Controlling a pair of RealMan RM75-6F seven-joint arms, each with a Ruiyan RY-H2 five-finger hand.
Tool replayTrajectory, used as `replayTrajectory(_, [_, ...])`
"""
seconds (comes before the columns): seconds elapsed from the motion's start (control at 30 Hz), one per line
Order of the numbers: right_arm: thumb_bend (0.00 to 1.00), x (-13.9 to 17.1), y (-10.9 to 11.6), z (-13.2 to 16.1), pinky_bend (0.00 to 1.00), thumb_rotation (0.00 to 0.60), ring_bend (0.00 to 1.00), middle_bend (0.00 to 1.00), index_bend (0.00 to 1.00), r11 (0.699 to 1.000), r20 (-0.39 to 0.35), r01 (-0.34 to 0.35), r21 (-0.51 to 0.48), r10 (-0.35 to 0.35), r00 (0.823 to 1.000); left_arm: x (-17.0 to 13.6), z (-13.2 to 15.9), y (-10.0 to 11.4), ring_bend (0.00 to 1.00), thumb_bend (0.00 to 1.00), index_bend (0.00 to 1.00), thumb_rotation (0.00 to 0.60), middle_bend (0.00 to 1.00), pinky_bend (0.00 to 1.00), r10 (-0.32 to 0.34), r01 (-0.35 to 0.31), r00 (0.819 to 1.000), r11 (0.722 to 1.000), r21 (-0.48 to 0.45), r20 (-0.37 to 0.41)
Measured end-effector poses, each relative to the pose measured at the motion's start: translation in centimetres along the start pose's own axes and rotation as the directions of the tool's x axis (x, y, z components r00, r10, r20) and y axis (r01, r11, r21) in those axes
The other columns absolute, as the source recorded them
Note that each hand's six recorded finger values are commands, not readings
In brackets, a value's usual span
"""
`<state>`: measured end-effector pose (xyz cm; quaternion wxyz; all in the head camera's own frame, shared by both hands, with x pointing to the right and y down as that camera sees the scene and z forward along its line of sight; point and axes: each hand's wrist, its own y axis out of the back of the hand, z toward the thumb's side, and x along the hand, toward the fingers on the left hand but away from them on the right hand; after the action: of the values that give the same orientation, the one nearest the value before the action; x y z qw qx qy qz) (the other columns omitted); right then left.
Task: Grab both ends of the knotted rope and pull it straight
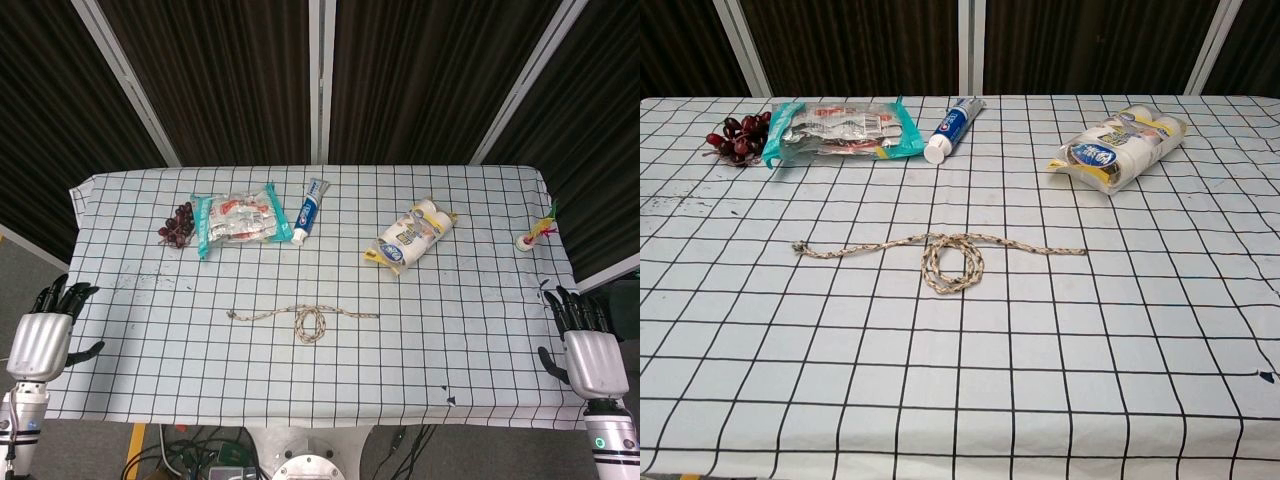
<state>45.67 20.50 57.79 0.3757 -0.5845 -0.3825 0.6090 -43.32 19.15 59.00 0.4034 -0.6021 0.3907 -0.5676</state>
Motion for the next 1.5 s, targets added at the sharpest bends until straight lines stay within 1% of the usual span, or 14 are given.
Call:
replayTrajectory(0.17, [0.27,0.0,-0.1,-0.2,0.00,0.600,0.00,0.00,0.00,1.000,0.005,-0.003,-0.002,0.003,1.000,0.1,0.3,-0.1,0.04,0.07,0.20,0.600,0.17,0.16,-0.004,0.004,1.000,1.000,-0.001,0.007])
replayTrajectory(0.33, [0.27,-0.1,0.4,-0.2,0.00,0.600,0.00,0.00,0.00,1.000,0.001,0.011,-0.004,-0.011,1.000,0.3,1.1,-0.1,0.04,0.07,0.20,0.600,0.17,0.16,-0.014,0.014,1.000,1.000,-0.010,0.024])
replayTrajectory(0.47, [0.27,-0.3,0.8,0.0,0.00,0.600,0.00,0.00,0.00,1.000,-0.001,0.021,-0.011,-0.021,1.000,1.2,2.9,-0.2,0.04,0.07,0.20,0.600,0.17,0.16,-0.034,0.037,0.997,0.999,-0.033,0.065])
replayTrajectory(0.57, [0.27,-0.5,1.1,0.3,0.00,0.600,0.00,0.00,0.00,0.999,-0.004,0.027,-0.017,-0.027,1.000,2.1,4.8,-0.6,0.04,0.07,0.21,0.600,0.17,0.16,-0.056,0.060,0.992,0.998,-0.035,0.113])
replayTrajectory(0.7, [0.27,-0.7,1.6,0.5,0.00,0.600,0.00,0.00,0.00,0.999,-0.002,0.037,-0.025,-0.037,0.999,3.5,7.8,-1.8,0.04,0.08,0.21,0.600,0.17,0.16,-0.090,0.096,0.980,0.995,-0.026,0.176])
replayTrajectory(0.73, [0.27,-0.8,1.7,0.5,0.00,0.600,0.00,0.00,0.00,0.999,-0.001,0.039,-0.027,-0.039,0.999,4.1,9.1,-2.4,0.04,0.09,0.21,0.600,0.17,0.16,-0.108,0.115,0.975,0.993,-0.025,0.196])
replayTrajectory(0.77, [0.27,-0.8,1.8,0.5,0.00,0.600,0.00,0.00,0.00,0.999,-0.001,0.039,-0.025,-0.039,0.999,4.3,9.5,-2.7,0.04,0.09,0.21,0.600,0.17,0.16,-0.116,0.123,0.972,0.992,-0.025,0.204])
replayTrajectory(0.9, [0.27,-0.9,2.2,0.4,0.00,0.600,0.00,0.00,0.00,0.999,-0.004,0.044,-0.009,-0.044,0.999,5.5,12.9,-4.9,0.04,0.09,0.24,0.600,0.17,0.16,-0.171,0.183,0.952,0.983,-0.024,0.254])
replayTrajectory(1.03, [0.27,-1.1,2.6,0.0,0.00,0.600,0.00,0.00,0.00,0.999,0.007,0.050,-0.013,-0.050,0.999,6.4,15.6,-6.7,0.04,0.10,0.26,0.600,0.17,0.16,-0.195,0.211,0.939,0.977,-0.029,0.285])
replayTrajectory(1.1, [0.27,-1.2,2.7,0.0,0.00,0.600,0.00,0.00,0.00,0.998,0.008,0.053,-0.016,-0.053,0.999,6.9,16.8,-7.5,0.04,0.10,0.28,0.600,0.17,0.15,-0.202,0.215,0.934,0.977,-0.012,0.295])
replayTrajectory(1.3, [0.27,-1.3,2.5,-0.6,0.00,0.600,0.00,0.00,0.00,0.999,0.023,0.048,-0.021,-0.047,0.999,8.4,19.4,-9.4,0.04,0.12,0.30,0.600,0.17,0.13,-0.218,0.218,0.927,0.975,0.036,0.305])
replayTrajectory(1.5, [0.27,-1.4,2.6,-1.0,0.00,0.600,0.00,0.00,0.00,0.998,0.032,0.049,-0.024,-0.049,0.998,9.1,20.6,-10.5,0.04,0.14,0.31,0.600,0.17,0.14,-0.241,0.237,0.921,0.970,0.052,0.306])
